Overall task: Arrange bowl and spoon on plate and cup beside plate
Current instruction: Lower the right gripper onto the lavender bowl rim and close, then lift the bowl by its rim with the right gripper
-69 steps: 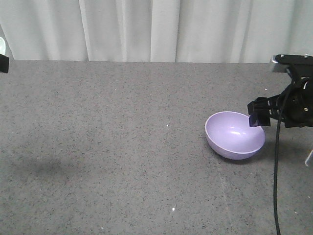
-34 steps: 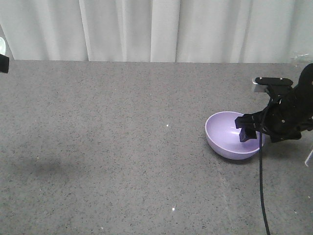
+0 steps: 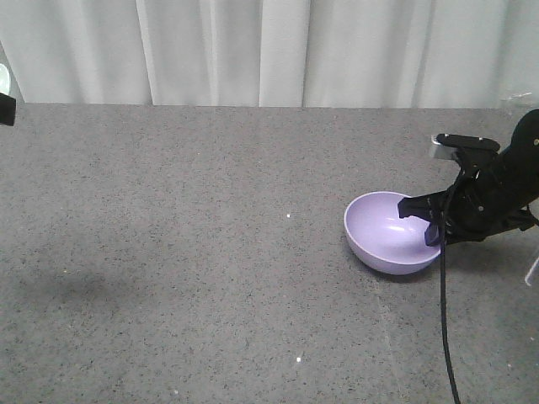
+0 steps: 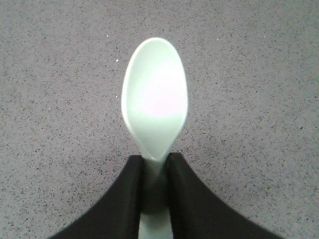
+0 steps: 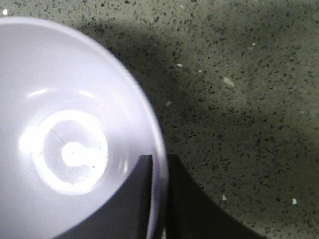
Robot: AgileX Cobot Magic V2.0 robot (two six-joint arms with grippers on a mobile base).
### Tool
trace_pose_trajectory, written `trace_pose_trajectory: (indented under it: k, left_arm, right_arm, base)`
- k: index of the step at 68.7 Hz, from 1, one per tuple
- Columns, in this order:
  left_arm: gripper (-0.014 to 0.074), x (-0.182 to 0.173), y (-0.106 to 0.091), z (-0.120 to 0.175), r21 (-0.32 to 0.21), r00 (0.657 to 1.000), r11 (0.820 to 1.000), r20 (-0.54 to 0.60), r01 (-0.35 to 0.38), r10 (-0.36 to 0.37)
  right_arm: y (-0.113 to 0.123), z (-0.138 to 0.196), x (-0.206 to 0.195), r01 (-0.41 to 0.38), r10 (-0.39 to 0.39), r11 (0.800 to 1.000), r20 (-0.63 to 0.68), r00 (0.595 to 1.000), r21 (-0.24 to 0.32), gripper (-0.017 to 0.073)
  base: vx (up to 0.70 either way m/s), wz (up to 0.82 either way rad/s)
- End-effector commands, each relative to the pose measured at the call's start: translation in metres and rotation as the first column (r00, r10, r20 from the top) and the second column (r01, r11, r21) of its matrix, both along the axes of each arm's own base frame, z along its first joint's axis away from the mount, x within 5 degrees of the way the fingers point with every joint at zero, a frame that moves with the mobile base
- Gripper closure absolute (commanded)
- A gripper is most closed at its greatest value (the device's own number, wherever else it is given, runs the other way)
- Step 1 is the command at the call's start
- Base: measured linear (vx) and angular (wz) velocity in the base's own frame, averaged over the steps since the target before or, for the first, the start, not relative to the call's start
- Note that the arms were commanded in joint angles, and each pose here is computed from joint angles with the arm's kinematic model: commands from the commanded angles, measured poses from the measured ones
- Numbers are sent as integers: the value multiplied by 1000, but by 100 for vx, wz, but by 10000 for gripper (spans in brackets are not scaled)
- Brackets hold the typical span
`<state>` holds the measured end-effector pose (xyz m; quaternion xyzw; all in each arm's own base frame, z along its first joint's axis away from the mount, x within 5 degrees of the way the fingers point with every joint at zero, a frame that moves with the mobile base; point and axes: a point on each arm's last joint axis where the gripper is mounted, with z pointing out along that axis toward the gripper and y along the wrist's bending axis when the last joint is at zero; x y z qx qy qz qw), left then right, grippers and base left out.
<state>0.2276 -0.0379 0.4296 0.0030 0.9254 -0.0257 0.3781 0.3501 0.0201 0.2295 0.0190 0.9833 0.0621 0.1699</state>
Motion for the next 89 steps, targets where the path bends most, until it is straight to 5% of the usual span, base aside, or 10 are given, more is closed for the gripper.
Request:
trace_pose_trajectory:
  k: [1, 26, 58, 89]
  left_arm:
    - [600, -4, 0, 15, -11, 995, 1000, 96, 8, -7]
    - [600, -4, 0, 15, -11, 995, 1000, 96, 8, -7]
    - [600, -4, 0, 15, -11, 995, 1000, 96, 8, -7]
    - [600, -4, 0, 15, -11, 995, 1000, 96, 8, -7]
  right_arm:
    - [-2, 24, 2, 2, -3, 1000, 93, 996, 5, 571]
    - [0, 83, -37, -11, 5, 999, 176, 984, 31, 565]
    - [1, 179, -148, -69, 46, 997, 391, 919, 44, 565]
    - [0, 192, -170, -78, 56, 996, 449, 892, 30, 565]
  base:
    - [0, 0]
    - [0, 0]
    - [0, 0]
    - [0, 0]
